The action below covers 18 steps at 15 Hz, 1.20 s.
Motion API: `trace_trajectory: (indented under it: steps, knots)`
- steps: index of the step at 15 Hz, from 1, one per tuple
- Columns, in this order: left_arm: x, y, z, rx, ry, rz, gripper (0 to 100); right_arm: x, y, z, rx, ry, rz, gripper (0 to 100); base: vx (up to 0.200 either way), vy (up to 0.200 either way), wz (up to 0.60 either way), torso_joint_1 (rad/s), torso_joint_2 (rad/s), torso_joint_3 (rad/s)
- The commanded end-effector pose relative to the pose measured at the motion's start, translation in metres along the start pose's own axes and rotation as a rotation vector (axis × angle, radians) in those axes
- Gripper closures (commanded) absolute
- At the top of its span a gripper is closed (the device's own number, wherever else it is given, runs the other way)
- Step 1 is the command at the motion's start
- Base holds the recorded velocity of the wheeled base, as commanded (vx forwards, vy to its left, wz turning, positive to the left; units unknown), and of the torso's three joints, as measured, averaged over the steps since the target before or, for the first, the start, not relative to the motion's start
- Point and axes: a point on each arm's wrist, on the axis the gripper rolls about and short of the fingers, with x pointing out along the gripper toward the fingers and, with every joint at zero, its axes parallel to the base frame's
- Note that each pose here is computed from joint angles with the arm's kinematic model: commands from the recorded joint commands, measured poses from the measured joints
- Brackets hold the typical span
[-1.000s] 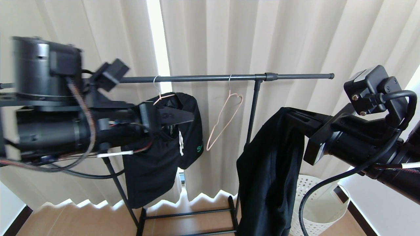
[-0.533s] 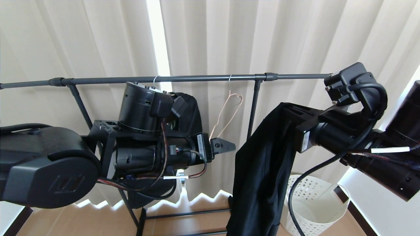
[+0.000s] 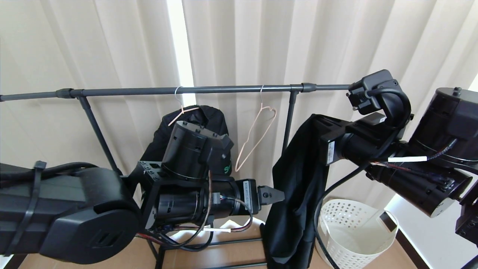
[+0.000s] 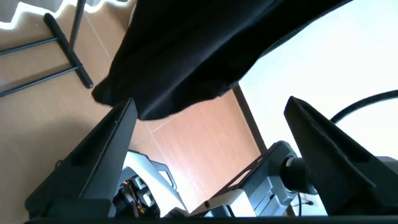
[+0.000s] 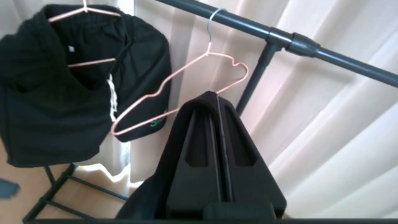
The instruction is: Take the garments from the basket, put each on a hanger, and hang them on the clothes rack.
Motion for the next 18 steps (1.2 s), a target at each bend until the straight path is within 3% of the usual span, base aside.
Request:
trace_trajectory:
  steps: [1,8,14,18]
  knots:
    - [0.013,0.001,-0.009,0.008,0.02,0.0,0,0.0,0.009,0.001,0.014,0.0,0.03,100,0.0,0.0,0.0,0.0,0.0,0.0]
    - [0.021,-0.008,-0.015,0.031,0.01,-0.022,0,0.002,0.021,-0.002,0.027,0.009,0.067,100,0.0,0.0,0.0,0.0,0.0,0.0]
    - [0.062,0.002,-0.013,0.027,-0.106,0.17,0,0.002,0.027,-0.002,0.039,0.008,0.083,100,0.0,0.0,0.0,0.0,0.0,0.0]
    - [0.07,0.005,-0.025,0.045,-0.062,0.192,0,0.001,0.025,0.002,0.046,-0.006,0.078,100,0.0,0.0,0.0,0.0,0.0,0.0]
